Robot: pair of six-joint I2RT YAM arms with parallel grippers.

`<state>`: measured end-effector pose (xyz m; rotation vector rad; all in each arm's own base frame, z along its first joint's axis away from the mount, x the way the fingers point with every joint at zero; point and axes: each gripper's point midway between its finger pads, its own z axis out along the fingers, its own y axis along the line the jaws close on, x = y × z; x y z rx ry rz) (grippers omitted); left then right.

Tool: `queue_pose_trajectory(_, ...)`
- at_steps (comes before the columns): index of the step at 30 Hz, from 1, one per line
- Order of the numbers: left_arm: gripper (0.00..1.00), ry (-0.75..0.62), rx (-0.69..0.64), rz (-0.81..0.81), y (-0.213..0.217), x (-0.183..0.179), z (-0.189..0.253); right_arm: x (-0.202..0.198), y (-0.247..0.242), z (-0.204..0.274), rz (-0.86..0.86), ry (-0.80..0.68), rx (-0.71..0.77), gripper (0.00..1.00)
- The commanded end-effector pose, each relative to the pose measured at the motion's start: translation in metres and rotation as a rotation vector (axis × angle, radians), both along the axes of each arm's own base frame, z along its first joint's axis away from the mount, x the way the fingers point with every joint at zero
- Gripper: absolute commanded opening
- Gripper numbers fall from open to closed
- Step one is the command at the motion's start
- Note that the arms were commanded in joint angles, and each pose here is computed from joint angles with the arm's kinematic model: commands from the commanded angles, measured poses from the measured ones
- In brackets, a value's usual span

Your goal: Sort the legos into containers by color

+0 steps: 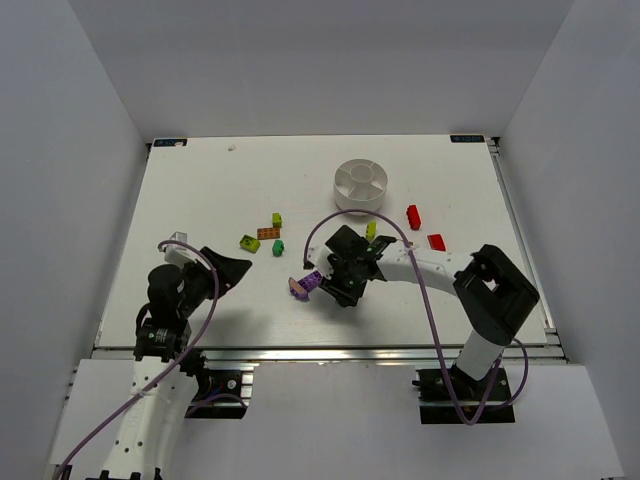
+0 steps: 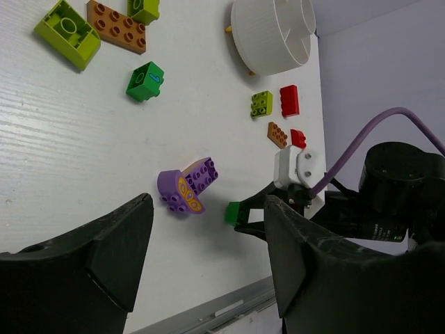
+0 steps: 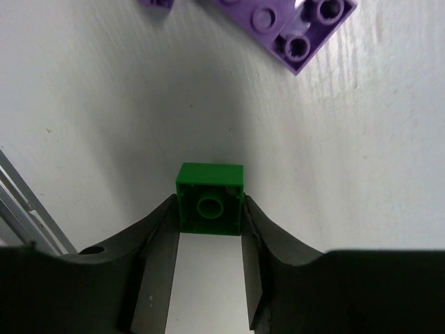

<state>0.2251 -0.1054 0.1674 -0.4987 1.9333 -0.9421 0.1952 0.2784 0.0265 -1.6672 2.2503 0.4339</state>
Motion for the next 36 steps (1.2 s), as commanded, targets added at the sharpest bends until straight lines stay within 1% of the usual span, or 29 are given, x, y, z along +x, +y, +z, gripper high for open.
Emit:
queue_pose_trajectory(1,0.74,-0.046,-0.004,-0.008,-0.001,0.005,0.013,0.012,0.022,0.028,0.045,-0.061,0.086,0.04)
queue_pose_trajectory(2,0.74,-0.043,-0.005,-0.011,-0.002,0.006,0.013,0.012,0.022,0.032,0.053,-0.070,0.091,0.00)
queue_pose_trajectory(5,0.74,-0.050,-0.009,-0.018,-0.003,0.008,0.015,0.016,0.027,0.052,0.066,-0.095,0.130,0.00)
queue_pose_trajectory(7,0.74,-0.053,-0.013,-0.022,-0.004,0.008,0.016,0.021,0.032,0.073,0.076,-0.116,0.182,0.00)
queue_pose_trajectory(10,0.74,-0.050,-0.023,-0.025,-0.005,0.007,0.013,0.029,0.026,0.096,0.070,-0.096,0.242,0.00)
queue_pose_trajectory(11,0.74,-0.051,-0.027,-0.025,-0.005,0.007,0.014,0.035,0.028,0.110,0.071,-0.101,0.274,0.00)
queue_pose_trajectory(12,0.74,-0.051,-0.029,-0.026,-0.006,0.007,0.014,0.045,0.017,0.115,0.046,-0.087,0.285,0.00)
queue_pose_trajectory(13,0.74,-0.056,-0.031,-0.028,-0.006,0.007,0.016,0.045,0.017,0.123,0.060,-0.055,0.331,0.00)
queue_pose_trajectory(14,0.74,-0.053,-0.034,-0.028,-0.006,0.007,0.015,0.053,0.017,0.137,0.068,-0.058,0.370,0.00)
queue_pose_trajectory(15,0.74,-0.056,-0.036,-0.029,-0.007,0.007,0.017,0.061,0.003,0.141,0.045,-0.034,0.380,0.00)
queue_pose_trajectory(16,0.74,-0.056,-0.038,-0.032,-0.007,0.007,0.017,0.067,0.004,0.154,0.061,-0.039,0.423,0.00)
queue_pose_trajectory(18,0.74,-0.056,-0.042,-0.031,-0.007,0.007,0.017,0.083,-0.008,0.165,0.029,-0.049,0.458,0.00)
queue_pose_trajectory(20,0.74,-0.058,-0.054,-0.032,-0.008,0.007,0.016,0.091,-0.014,0.175,0.019,-0.062,0.483,0.00)
queue_pose_trajectory(25,0.74,-0.071,-0.088,-0.034,-0.011,0.006,0.016,0.129,-0.037,0.200,-0.082,-0.135,0.518,0.00)
queue_pose_trajectory(31,0.74,-0.068,-0.087,-0.037,-0.011,0.005,0.015,0.174,-0.065,0.221,-0.261,-0.136,0.578,0.00)
queue_pose_trajectory(33,0.74,-0.072,-0.089,-0.039,-0.011,0.005,0.016,0.186,-0.074,0.220,-0.342,-0.093,0.598,0.00)
queue_pose_trajectory(35,0.74,-0.076,-0.090,-0.039,-0.011,0.005,0.016,0.197,-0.074,0.221,-0.387,-0.046,0.625,0.00)
queue_pose_trajectory(36,0.74,-0.083,-0.092,-0.040,-0.011,0.005,0.017,0.200,-0.077,0.220,-0.432,-0.001,0.632,0.00)
